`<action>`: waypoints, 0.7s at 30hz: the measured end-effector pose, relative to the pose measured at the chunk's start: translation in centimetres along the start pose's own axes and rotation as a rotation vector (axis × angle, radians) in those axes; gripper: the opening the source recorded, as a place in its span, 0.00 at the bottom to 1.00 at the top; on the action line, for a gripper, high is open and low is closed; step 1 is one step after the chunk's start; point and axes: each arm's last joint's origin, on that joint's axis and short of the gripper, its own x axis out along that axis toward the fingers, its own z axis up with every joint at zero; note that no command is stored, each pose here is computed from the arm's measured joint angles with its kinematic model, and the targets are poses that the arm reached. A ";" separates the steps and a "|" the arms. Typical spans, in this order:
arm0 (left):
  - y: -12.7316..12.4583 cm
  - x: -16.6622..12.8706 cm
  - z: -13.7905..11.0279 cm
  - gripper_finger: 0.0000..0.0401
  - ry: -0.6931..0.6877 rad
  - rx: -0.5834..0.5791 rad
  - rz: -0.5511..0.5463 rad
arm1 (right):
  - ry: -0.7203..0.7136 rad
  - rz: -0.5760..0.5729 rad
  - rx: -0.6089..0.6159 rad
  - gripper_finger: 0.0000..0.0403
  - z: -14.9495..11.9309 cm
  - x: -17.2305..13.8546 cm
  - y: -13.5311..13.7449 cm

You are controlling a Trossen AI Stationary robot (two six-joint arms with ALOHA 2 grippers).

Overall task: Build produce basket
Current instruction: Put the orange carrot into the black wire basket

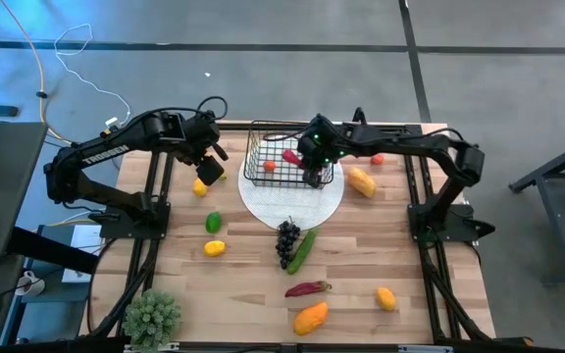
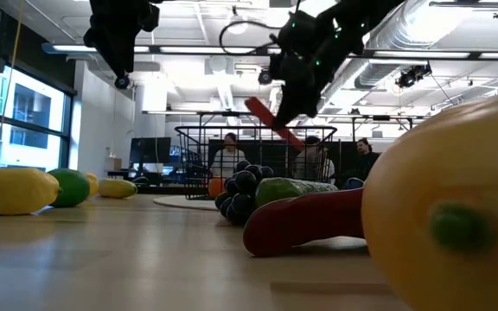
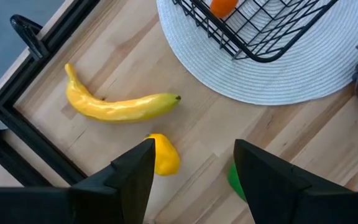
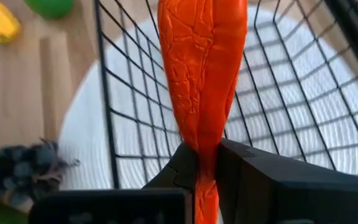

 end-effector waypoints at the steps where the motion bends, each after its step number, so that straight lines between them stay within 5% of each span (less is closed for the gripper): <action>1: 0.0 0.0 0.0 0.52 0.000 -0.001 0.000 | 0.017 0.000 0.000 0.02 -0.2 0.2 -0.2; 11: -0.2 0.0 0.0 0.54 0.014 -0.020 -0.057 | 0.101 0.017 -0.016 0.02 -1.2 1.5 -1.5; 21: -0.6 -0.1 -0.1 0.67 0.062 -0.069 -0.186 | 0.144 0.025 -0.018 0.02 -1.7 2.7 -1.6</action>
